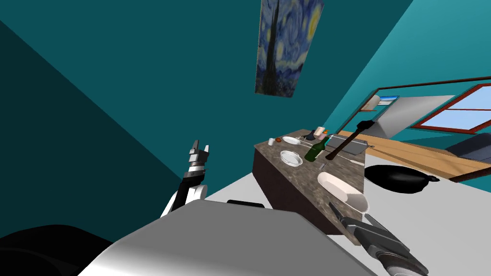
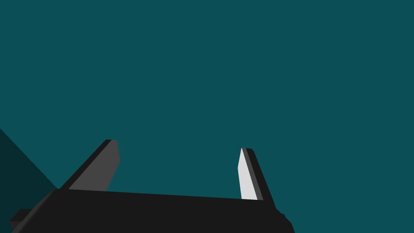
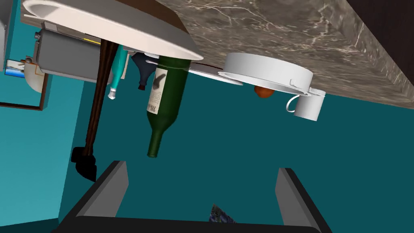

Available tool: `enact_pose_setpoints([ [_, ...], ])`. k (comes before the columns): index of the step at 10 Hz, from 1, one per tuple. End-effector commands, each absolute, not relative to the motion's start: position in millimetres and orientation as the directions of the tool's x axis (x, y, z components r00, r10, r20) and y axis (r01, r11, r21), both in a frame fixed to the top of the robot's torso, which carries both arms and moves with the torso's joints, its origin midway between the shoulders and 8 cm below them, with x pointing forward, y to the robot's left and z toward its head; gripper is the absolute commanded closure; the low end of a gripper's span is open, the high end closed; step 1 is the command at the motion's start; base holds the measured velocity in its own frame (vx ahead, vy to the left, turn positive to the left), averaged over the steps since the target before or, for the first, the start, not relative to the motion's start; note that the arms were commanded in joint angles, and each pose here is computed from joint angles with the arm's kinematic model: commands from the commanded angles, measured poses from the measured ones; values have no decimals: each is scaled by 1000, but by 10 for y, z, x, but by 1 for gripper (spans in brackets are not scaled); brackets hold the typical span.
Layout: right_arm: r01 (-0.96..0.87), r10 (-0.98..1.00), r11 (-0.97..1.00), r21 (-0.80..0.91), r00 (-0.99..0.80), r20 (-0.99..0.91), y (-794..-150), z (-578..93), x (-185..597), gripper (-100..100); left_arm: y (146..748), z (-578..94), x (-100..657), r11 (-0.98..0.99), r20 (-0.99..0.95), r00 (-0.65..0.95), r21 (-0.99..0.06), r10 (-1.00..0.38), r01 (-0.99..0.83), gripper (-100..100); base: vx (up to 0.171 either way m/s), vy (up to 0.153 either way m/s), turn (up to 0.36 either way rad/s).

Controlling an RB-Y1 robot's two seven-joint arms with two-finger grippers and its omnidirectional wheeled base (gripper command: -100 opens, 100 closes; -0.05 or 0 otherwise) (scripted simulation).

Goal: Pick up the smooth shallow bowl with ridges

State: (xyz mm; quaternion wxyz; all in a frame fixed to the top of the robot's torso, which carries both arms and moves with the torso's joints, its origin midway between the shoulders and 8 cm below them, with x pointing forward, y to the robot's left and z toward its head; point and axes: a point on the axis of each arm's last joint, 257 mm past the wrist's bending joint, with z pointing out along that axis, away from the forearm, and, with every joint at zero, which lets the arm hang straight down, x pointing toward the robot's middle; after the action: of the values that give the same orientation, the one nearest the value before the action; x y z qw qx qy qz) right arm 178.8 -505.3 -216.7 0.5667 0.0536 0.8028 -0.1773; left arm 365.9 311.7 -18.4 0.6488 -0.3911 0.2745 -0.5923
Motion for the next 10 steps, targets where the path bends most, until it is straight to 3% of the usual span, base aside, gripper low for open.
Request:
enact_pose_setpoints([
  [1, 275, -187, 900, -339, -459, -868, -5256, -2306, 1517, -100, 3117, -184, 3659, -8, 107, 148, -833, -983, 554, 0, 154, 33, 192],
  [6, 168, -314, 807, -566, -690, -652, -5651, -2590, 745, -100, 3117, -184, 3659, -7, 107, 148, -833, -983, 554, 0, 127, 15, 119],
  [10, 7, -390, 723, -690, -821, -417, -5898, -2752, 71, -100, 3118, -185, 3659, -7, 107, 148, -833, -983, 554, 0, 165, -40, 106],
])
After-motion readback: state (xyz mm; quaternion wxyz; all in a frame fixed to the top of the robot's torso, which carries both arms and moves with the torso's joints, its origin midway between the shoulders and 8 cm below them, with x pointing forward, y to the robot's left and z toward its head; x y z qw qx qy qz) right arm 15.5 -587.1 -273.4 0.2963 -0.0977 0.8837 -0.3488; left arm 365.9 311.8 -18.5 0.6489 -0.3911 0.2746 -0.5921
